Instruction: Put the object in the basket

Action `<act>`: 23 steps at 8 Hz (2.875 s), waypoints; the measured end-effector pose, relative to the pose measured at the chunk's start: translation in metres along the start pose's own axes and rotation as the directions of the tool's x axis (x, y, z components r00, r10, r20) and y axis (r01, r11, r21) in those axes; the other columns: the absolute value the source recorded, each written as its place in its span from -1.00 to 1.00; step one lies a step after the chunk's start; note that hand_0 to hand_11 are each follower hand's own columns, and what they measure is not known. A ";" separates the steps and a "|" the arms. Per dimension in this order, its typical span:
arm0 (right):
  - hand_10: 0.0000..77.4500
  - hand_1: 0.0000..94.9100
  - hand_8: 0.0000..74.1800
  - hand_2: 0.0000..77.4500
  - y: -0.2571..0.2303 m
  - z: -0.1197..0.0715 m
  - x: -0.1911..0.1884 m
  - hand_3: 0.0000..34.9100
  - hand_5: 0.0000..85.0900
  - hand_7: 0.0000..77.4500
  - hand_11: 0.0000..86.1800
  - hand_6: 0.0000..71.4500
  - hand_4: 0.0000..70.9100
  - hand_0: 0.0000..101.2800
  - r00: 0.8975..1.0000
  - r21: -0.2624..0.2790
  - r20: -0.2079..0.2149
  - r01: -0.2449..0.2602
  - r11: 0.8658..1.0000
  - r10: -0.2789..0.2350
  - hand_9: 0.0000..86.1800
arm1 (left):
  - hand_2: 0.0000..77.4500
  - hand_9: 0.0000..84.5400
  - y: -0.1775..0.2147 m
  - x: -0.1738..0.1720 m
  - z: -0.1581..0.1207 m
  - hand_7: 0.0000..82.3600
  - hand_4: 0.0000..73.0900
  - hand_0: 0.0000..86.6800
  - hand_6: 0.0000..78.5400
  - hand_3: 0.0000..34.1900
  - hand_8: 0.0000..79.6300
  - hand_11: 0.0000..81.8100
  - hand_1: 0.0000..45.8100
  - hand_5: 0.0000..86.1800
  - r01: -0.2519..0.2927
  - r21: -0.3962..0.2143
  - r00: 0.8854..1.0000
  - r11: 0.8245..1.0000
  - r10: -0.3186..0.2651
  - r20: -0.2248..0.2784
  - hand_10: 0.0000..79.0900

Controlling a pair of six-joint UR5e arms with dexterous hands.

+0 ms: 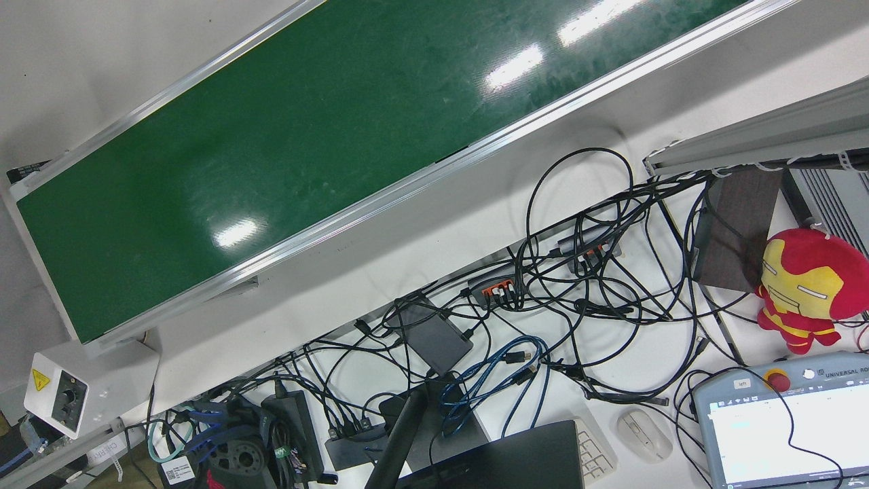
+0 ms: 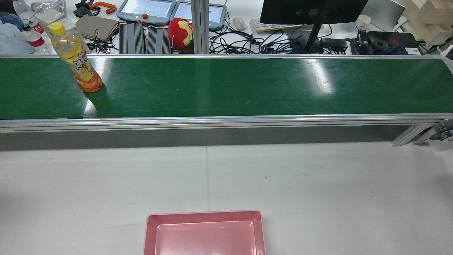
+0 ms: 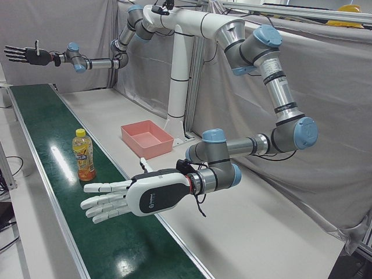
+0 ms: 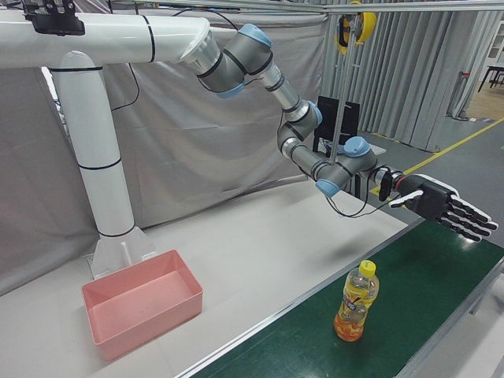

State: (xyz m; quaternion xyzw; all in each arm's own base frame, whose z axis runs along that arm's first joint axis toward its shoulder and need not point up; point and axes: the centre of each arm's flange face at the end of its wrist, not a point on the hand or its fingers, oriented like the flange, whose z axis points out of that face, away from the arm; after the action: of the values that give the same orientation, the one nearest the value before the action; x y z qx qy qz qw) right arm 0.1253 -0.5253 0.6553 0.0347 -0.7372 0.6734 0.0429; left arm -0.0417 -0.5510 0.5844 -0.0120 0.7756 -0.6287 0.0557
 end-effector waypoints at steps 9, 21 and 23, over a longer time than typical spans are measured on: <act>-1.00 -1.00 -1.00 -0.99 0.000 0.000 0.000 -0.99 -1.00 -0.99 -1.00 -1.00 -1.00 -1.00 1.000 -0.001 0.000 0.000 1.000 0.000 -1.00 | -1.00 -0.97 0.042 -0.094 0.044 -0.99 -0.72 0.84 -1.00 -1.00 -1.00 -0.92 -0.48 -0.77 -0.020 -0.069 0.990 0.997 0.029 0.136 -0.99; -1.00 -1.00 -1.00 -0.99 0.000 0.000 0.000 -0.99 -1.00 -0.99 -1.00 -1.00 -1.00 -1.00 1.000 0.000 0.000 0.000 1.000 0.000 -1.00 | -1.00 -0.97 0.107 -0.210 0.081 -0.99 -0.75 0.84 -1.00 -1.00 -0.97 -0.89 -0.55 -0.78 -0.011 -0.094 0.982 0.996 0.028 0.186 -0.97; -1.00 -1.00 -1.00 -0.99 0.000 0.000 0.000 -0.99 -1.00 -0.99 -1.00 -1.00 -1.00 -1.00 1.000 0.000 -0.001 0.000 1.000 0.000 -1.00 | -1.00 -0.95 0.120 -0.232 0.084 -0.99 -0.73 0.84 -1.00 -1.00 -0.97 -0.88 -0.45 -0.75 0.011 -0.097 0.984 0.995 0.007 0.180 -0.97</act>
State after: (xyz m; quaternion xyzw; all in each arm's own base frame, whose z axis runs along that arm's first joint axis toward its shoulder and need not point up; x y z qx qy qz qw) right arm 0.1248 -0.5254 0.6553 0.0342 -0.7372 0.6734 0.0434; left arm 0.2037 -0.5870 0.4667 -0.0721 0.7972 -0.5863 0.1244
